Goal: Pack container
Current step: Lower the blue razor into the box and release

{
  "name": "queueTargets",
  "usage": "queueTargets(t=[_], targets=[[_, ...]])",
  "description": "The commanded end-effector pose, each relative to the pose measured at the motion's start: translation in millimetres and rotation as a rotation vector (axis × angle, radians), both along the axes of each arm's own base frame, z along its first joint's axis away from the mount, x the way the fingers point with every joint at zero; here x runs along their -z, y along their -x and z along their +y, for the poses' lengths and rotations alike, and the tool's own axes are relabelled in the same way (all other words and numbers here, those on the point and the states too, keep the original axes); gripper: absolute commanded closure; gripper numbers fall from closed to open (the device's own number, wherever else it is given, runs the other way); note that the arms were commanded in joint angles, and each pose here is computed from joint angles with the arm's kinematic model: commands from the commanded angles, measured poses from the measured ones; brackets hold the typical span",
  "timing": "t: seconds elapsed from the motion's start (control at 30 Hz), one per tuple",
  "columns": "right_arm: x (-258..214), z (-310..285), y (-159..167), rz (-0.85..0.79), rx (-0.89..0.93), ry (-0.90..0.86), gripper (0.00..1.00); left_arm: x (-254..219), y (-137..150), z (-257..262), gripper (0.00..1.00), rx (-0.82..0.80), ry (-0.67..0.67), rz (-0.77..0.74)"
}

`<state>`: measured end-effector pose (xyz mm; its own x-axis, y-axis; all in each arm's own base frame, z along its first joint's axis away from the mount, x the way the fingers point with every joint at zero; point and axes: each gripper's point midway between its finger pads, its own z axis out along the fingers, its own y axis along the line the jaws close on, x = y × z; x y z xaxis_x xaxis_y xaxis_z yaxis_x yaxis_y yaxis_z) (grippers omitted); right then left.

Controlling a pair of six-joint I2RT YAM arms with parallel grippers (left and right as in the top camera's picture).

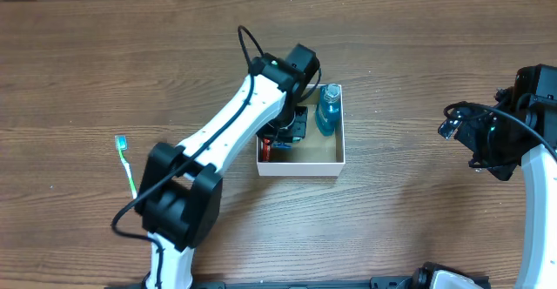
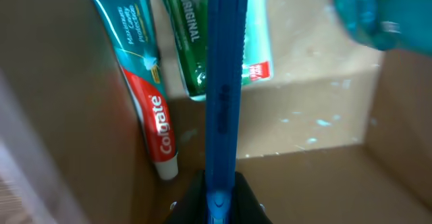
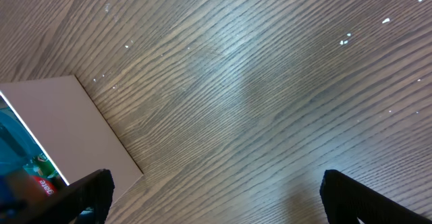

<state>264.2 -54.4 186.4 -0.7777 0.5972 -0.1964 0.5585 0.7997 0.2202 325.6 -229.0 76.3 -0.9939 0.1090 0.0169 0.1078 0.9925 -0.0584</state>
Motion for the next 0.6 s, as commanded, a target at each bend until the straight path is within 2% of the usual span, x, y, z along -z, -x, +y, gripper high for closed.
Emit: queueTargets(t=[0.0,0.03,0.07,0.1,0.2,0.23,0.3,0.37,0.43,0.5,0.57], targets=[[-5,0,1,-0.022,-0.002,0.006,0.0,11,1,1,0.96,-0.079,-0.008,0.034],[-5,0,1,-0.023,-0.002,0.006,0.0,11,1,1,0.93,-0.078,-0.011,0.037],[-5,0,1,-0.023,-0.002,0.006,0.0,11,2,2,0.6,-0.077,-0.012,0.039],[-5,0,1,-0.023,-0.002,0.006,0.0,11,4,3,0.48,-0.074,-0.017,0.046],[-5,0,1,-0.02,-0.005,0.006,0.0,-2,-1,10,0.38,-0.067,-0.025,0.01],[-5,0,1,-0.02,-0.005,0.006,0.0,-16,-7,13,0.37,-0.062,-0.028,-0.04],[-5,0,1,-0.02,-0.005,0.006,0.0,-79,-17,33,0.34,-0.076,-0.043,-0.242],[-5,0,1,-0.022,-0.005,0.007,0.0,-141,-16,72,0.29,-0.147,-0.054,-0.406],[-5,0,1,-0.024,-0.005,0.008,0.0,-182,-2,132,0.23,-0.271,-0.092,-0.484],[-5,0,1,-0.023,-0.005,0.008,0.0,-191,13,189,0.19,-0.411,-0.136,-0.49],[-5,0,1,-0.023,-0.005,0.008,0.0,-165,30,247,0.14,-0.595,-0.152,-0.428]])
